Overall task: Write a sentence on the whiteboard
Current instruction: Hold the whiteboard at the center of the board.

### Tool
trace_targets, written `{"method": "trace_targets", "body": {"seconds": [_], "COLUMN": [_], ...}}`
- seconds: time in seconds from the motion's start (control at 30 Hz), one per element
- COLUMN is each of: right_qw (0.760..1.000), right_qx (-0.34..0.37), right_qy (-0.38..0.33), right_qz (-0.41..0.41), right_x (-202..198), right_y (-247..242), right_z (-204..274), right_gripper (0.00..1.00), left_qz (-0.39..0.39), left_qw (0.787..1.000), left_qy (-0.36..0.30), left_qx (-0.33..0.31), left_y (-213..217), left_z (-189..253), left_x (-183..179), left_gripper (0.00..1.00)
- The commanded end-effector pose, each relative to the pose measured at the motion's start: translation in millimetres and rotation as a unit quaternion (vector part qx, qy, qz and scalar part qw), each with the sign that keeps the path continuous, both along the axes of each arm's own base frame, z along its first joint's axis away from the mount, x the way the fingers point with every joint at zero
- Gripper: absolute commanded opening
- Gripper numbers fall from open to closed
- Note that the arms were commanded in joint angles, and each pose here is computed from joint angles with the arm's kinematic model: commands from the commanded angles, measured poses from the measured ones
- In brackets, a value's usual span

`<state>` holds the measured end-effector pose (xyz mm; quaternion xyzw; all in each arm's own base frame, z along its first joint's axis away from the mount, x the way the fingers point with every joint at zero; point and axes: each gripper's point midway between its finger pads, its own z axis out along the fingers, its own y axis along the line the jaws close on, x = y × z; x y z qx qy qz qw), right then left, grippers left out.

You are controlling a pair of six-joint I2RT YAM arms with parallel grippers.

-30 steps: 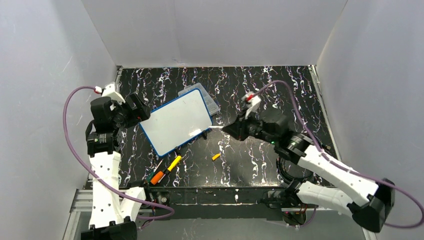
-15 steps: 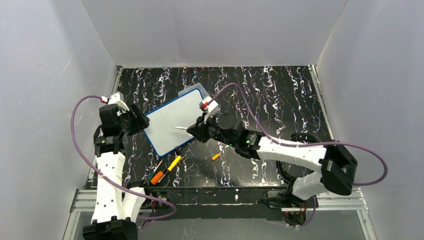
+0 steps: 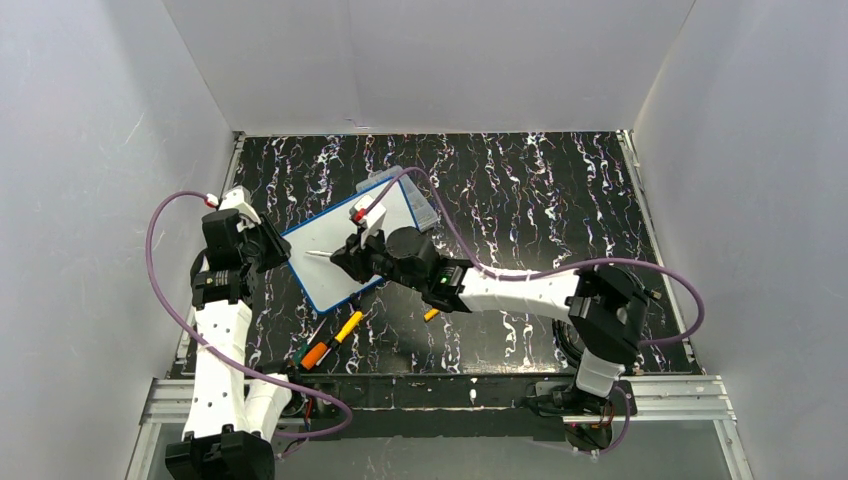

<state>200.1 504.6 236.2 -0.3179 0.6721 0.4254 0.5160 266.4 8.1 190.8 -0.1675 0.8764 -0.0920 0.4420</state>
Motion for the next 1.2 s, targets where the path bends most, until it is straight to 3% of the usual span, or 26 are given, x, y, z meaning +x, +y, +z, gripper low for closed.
{"method": "trace_targets", "body": {"seconds": [0.0,1.17], "right_qw": [0.998,0.998], "right_qx": [0.055,0.040], "right_qy": [-0.038,-0.049], "right_qz": [0.007,-0.024], "right_x": [1.8,25.7], "right_y": [21.9,52.8], "right_z": [42.5,22.9], "right_gripper": [0.01,0.01], "left_qz": [-0.006,-0.008], "left_qw": [1.000,1.000], "left_qy": [0.005,0.017], "left_qx": [0.005,0.014], "left_y": [0.7,2.1], "left_z": [-4.4,-9.9], "left_x": [-0.2,-1.5], "left_gripper": [0.27,0.03]}}
